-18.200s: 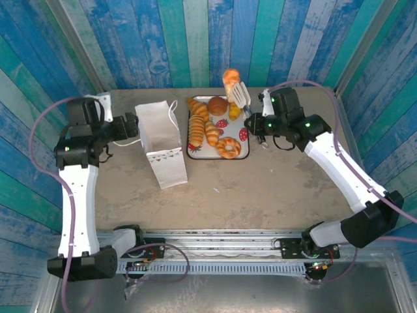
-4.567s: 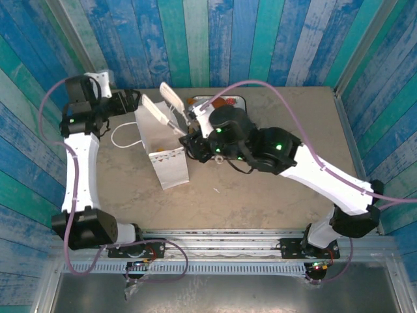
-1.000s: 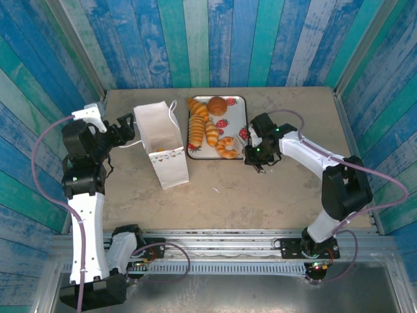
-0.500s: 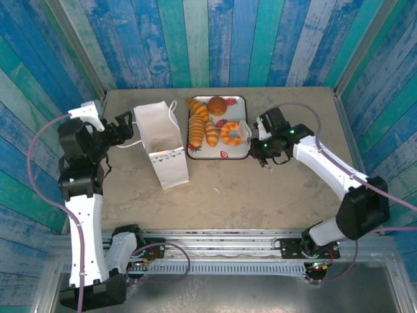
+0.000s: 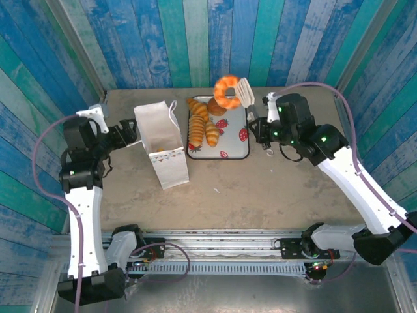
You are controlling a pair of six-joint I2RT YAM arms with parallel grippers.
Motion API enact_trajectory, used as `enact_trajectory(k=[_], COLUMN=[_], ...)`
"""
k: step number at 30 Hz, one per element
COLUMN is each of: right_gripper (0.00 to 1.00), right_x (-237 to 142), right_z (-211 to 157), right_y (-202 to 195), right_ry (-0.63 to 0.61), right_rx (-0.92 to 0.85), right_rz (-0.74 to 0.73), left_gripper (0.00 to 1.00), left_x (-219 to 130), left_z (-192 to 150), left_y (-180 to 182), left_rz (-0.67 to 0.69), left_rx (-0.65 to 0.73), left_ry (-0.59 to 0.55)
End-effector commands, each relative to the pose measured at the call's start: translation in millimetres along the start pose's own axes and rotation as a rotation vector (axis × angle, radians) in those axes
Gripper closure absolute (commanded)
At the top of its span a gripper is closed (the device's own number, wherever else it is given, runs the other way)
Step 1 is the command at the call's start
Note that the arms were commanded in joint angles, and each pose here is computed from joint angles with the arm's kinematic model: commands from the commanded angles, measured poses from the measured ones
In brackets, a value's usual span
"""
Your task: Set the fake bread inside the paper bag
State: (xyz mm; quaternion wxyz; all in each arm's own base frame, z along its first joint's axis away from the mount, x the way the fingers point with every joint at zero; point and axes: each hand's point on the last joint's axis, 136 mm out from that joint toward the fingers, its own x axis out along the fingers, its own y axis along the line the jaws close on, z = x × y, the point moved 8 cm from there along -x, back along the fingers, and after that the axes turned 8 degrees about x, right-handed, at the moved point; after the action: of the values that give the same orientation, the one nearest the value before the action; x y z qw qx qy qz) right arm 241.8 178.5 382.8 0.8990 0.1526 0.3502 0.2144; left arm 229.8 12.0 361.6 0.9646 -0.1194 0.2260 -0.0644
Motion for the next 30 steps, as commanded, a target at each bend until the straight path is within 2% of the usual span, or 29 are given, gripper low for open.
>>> enact_trajectory(k=[1, 7, 16, 23, 30], right_gripper=[0.94, 0.95, 0.95, 0.95, 0.95], right_x=[-21.4, -32.4, -8.9, 6.1, 23.6], right_z=[15.5, 19.0, -1.5, -15.1, -34.5], right_y=[26.9, 77.2, 146.9, 169.5, 175.4], right_ry=[-0.114, -0.212, -0.196, -0.179, -0.124], right_rx=[-0.055, -0.124, -0.251, -0.345, -0.383], right_rz=[0.039, 0.141, 0.216, 0.166, 0.104], left_gripper=[0.09, 0.14, 0.28, 0.42, 0.46], left_x=[13.8, 27.2, 45.4, 44.6, 37.0], left_z=[-12.3, -17.8, -43.1, -46.2, -45.2], left_y=[-1.4, 0.1, 8.6, 9.3, 8.1], left_rz=[-0.086, -0.129, -0.137, -0.132, -0.113], left_rx=[-0.03, -0.058, -0.088, -0.08, -0.057], left_ry=[0.078, 0.1, 0.155, 0.152, 0.129])
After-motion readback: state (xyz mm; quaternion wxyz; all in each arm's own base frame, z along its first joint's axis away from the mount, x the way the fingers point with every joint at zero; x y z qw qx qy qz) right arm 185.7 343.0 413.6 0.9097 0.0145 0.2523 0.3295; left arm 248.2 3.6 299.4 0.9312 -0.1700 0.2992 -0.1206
